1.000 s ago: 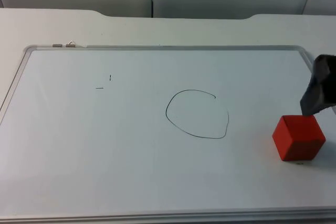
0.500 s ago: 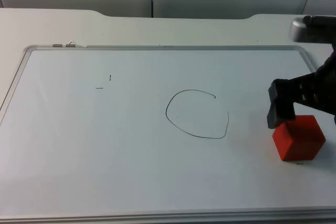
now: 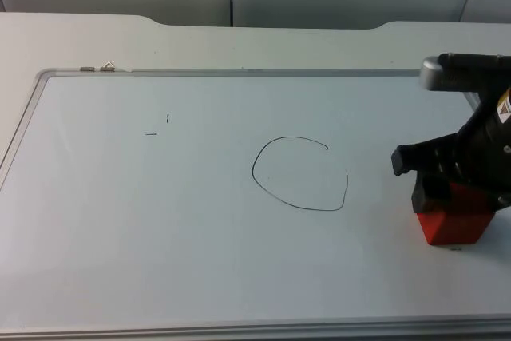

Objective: Pick up one cube with the left hand and another cube with the right hand. First place the cube in the right hand at the target position, then stack the cube in the left hand on top.

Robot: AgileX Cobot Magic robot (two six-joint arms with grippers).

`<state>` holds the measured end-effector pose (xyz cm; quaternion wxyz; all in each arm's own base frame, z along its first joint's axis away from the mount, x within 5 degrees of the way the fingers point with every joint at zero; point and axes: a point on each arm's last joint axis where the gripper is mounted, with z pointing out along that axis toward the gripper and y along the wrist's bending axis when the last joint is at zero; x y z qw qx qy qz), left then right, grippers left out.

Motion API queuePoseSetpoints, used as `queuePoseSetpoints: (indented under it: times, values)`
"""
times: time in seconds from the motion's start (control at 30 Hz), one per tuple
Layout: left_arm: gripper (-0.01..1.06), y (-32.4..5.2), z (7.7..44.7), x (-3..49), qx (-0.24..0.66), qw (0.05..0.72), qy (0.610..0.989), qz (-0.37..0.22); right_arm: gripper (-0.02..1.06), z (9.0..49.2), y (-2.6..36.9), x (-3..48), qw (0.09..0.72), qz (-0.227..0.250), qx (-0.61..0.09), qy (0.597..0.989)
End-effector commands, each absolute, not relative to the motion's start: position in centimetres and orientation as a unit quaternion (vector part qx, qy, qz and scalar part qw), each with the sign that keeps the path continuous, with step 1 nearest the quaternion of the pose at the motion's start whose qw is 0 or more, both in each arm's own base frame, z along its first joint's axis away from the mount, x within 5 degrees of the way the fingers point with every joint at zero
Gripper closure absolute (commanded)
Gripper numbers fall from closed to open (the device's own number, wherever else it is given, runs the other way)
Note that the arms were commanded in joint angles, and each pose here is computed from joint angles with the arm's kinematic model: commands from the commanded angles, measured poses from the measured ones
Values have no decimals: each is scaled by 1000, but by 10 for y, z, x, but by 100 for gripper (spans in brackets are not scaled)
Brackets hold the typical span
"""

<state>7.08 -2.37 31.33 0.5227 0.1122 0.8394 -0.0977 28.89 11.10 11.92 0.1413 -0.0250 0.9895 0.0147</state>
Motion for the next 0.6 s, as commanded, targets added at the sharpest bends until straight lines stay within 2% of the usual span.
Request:
queuePoseSetpoints:
  times: [0.0, 0.1, 0.13, 0.2, 0.27, 0.37, 0.4, 0.57]
  values:
    - [83, -24, 313, 70, 112, 527, 836, -102, 55, 121, 113, 291, 149, 20, -17, 988]
    - [83, -24, 313, 70, 112, 527, 836, -102, 81, 125, 113, 291, 153, 20, -18, 988]
    - [83, -24, 313, 70, 112, 527, 836, -102, 81, 125, 113, 291, 153, 20, -18, 988]
    - [83, -24, 313, 70, 112, 527, 836, -101, 103, 139, 113, 290, 171, 23, -39, 984]
    - [83, -24, 312, 70, 112, 527, 836, -100, 105, 148, 112, 289, 182, 25, -47, 982]
    - [83, -24, 309, 71, 111, 525, 838, -102, 105, 188, 109, 282, 236, 35, -73, 968]
    - [83, -24, 309, 71, 111, 525, 838, -102, 105, 188, 109, 282, 236, 35, -73, 968]
    - [83, -24, 309, 71, 111, 526, 837, -102, 105, 269, 93, 247, 338, 45, -113, 933]
